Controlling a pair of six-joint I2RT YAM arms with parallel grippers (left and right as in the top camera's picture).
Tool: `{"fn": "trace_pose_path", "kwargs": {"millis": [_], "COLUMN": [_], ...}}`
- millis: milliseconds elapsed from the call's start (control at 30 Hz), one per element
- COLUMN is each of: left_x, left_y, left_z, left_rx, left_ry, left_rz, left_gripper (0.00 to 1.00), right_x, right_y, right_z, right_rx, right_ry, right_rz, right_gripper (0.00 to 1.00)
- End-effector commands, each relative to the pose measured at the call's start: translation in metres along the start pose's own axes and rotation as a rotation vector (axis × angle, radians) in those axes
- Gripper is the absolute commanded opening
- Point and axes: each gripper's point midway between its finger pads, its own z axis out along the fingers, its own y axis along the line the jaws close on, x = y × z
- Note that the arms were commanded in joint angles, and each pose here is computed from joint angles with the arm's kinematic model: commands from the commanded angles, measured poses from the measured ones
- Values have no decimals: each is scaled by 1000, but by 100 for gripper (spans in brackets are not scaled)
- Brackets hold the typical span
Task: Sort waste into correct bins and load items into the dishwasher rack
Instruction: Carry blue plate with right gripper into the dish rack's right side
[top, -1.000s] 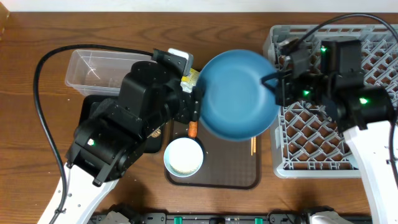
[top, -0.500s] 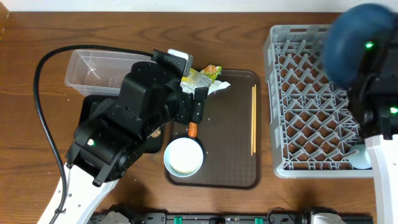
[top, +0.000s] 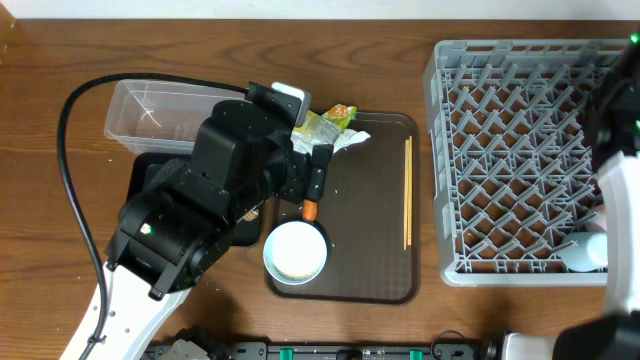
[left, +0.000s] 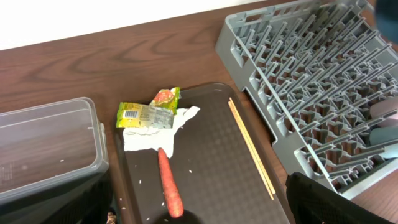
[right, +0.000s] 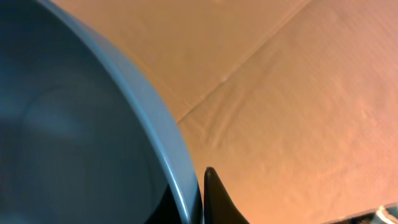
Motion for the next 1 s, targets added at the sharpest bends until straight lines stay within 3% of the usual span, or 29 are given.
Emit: {"fn": "trace_pose_path", "kwargs": {"millis": [0,333,600,700,733,800,933,967], "left_x": [-2,5,6,5,5,6,6,7], "left_y": [3,5,5,5,5,5,5,5], "left_z": [-5,-5,-5,-5,-5,-5,-5,-6], "left_rx": [-15,-21,-22,-22,-22,-22,-22,-23], "left_ry": [-9,20,24,23,23,23,27,31], "left_rz": [19,19,19,19,19,19,19,19], "left_gripper": [89,89,89,89,89,89,89,89], "right_x": [-4,-8,2,3,1,-6,-21,-25], "right_y": [8,65,106,118,121,126,126,124], "right_z": [10,36,33,26,22,12,-5,-10], "right_rx": [37,45,0,-15,-21,-28,5,24], "right_ry": [-1,-33,-41,-54,-64,-91,-130,-133], "right_rz": [-210,-533,-609,-625,-627,-612,-532,-496], "right_gripper": [1,1,3,20,30,62,99,99]}}
